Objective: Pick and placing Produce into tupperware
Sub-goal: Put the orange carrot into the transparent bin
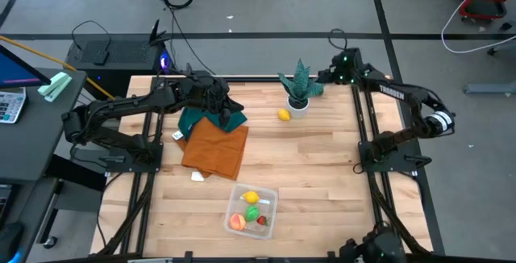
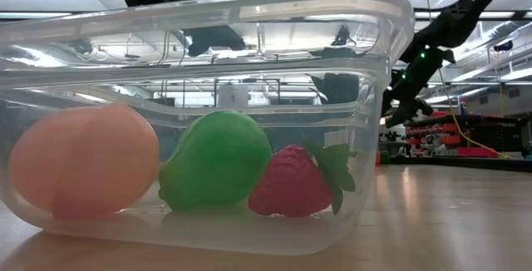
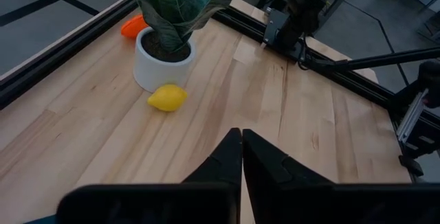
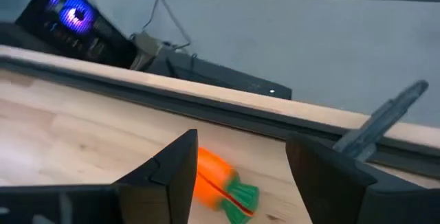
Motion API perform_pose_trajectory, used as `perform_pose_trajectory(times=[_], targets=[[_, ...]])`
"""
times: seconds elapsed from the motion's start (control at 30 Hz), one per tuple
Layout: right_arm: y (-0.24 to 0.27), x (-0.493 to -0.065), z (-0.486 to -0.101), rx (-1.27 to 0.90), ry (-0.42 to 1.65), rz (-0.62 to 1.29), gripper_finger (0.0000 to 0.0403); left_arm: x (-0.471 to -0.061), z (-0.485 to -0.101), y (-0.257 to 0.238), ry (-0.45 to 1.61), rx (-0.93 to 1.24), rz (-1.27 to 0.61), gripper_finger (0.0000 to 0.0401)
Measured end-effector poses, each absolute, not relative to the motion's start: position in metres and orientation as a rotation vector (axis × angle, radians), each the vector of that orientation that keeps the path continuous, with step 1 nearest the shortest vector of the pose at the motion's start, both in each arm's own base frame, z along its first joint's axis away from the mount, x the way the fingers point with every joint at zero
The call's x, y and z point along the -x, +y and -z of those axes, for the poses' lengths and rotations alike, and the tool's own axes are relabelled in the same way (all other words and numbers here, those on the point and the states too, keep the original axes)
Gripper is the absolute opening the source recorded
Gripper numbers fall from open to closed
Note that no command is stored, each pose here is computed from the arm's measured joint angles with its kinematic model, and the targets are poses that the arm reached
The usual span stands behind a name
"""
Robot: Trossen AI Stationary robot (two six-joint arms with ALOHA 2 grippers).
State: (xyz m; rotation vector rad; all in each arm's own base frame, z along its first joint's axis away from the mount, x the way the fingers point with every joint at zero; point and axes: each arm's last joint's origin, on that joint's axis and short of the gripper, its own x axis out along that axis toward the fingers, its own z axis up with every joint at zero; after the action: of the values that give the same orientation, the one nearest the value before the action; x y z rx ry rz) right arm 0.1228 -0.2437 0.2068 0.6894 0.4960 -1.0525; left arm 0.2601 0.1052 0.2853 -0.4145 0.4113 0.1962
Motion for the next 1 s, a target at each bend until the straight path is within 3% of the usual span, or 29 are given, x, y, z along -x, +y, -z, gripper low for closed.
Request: perform_pose_trajectory(times=[0.33,0.63,1.0], targets=[[-0.276,-0.118,-0.236,-0.784,0.622,0.969,0.0188,-0.26,-0.285,0.105,0.412,0.399,-0.193,0.0022],[-0.306,-0.146,-0.222,-0.867,0.842,0.859,0.0188,-0.26,-0.285,0.105,0.412,0.404,-0.194,0.0014],[-0.307,-0.154,-0.206,-0.918,0.938,0.814,0.0188,-0.26,-0.285,0.105,0.413,0.407,-0.194,0.0025]])
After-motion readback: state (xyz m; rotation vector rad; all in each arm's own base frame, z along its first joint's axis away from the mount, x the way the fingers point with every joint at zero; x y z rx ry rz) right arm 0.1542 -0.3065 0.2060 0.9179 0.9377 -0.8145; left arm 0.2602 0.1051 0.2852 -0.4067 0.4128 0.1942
